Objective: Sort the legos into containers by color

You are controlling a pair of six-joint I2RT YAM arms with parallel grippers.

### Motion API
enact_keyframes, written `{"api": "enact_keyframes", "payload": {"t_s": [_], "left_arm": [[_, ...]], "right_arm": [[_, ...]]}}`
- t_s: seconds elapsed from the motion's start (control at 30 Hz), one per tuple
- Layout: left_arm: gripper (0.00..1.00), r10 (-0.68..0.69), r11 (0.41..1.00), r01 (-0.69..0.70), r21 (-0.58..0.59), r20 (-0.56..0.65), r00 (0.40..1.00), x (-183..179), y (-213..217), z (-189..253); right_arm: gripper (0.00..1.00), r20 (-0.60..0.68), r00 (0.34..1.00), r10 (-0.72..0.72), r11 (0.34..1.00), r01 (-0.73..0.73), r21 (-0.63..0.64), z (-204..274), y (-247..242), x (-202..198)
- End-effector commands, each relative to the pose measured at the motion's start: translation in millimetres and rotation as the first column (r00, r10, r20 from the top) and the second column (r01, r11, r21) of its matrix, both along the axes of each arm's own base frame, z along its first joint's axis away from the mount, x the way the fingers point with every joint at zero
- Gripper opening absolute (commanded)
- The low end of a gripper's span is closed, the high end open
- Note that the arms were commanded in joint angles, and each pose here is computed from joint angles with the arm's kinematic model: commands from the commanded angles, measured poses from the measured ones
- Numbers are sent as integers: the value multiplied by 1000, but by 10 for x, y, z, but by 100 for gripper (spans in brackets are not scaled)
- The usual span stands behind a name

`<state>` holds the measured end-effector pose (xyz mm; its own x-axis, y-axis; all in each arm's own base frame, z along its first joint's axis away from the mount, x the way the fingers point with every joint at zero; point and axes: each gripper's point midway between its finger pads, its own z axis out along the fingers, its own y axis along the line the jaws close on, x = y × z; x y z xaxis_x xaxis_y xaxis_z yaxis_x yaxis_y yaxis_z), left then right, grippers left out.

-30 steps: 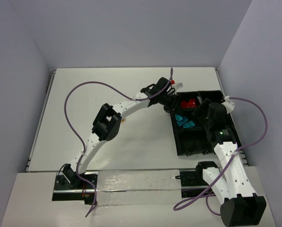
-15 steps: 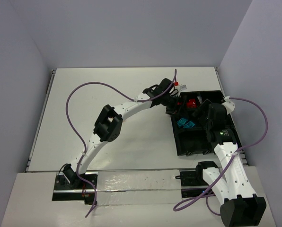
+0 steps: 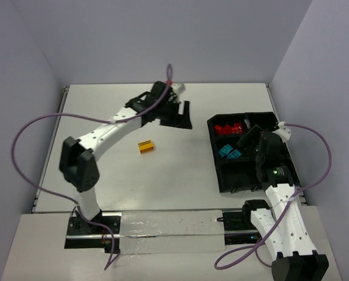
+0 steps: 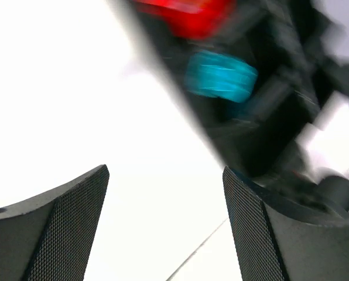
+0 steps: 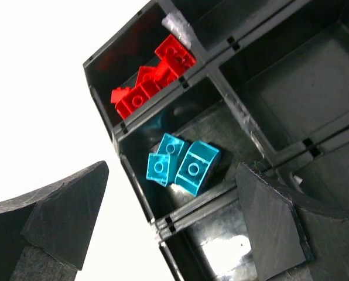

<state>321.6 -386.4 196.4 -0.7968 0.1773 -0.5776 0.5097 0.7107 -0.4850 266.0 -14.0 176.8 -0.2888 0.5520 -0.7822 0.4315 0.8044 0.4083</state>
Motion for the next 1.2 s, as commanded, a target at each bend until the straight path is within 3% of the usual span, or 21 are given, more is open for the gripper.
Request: {"api": "enact_keyframes", "payload": {"t_s": [0.0,0.13,0.27,0.57,0.9,1.03,1.17], "left_arm": [[86,332,911,-343,230,86,939,224,992,-285],[90,596,741,-570,355,46,802,191,1699,-731],[94,650,658,-605,447,67,757,176,1880,-974],[98,697,610,-603,515,13,717,227,1887,-1351],[99,704,610,-590,529,-20,710,299,1808,-1588],[95,712,590,-589,552,-11,703,273,1858,-1691],[83,708,596,-585,550,-15,706,247,1864,-1739]], "right_arm": [[96,74,997,6,999,-9,41,76,51,0],[96,94,995,35,997,-41,68,114,124,19],[96,101,994,43,997,-49,56,167,123,15],[96,109,992,57,998,-61,34,226,118,-33],[96,114,992,61,997,-67,46,234,139,-27],[96,116,991,64,996,-70,48,243,146,-21],[96,126,990,69,996,-75,49,270,154,-21]]}}
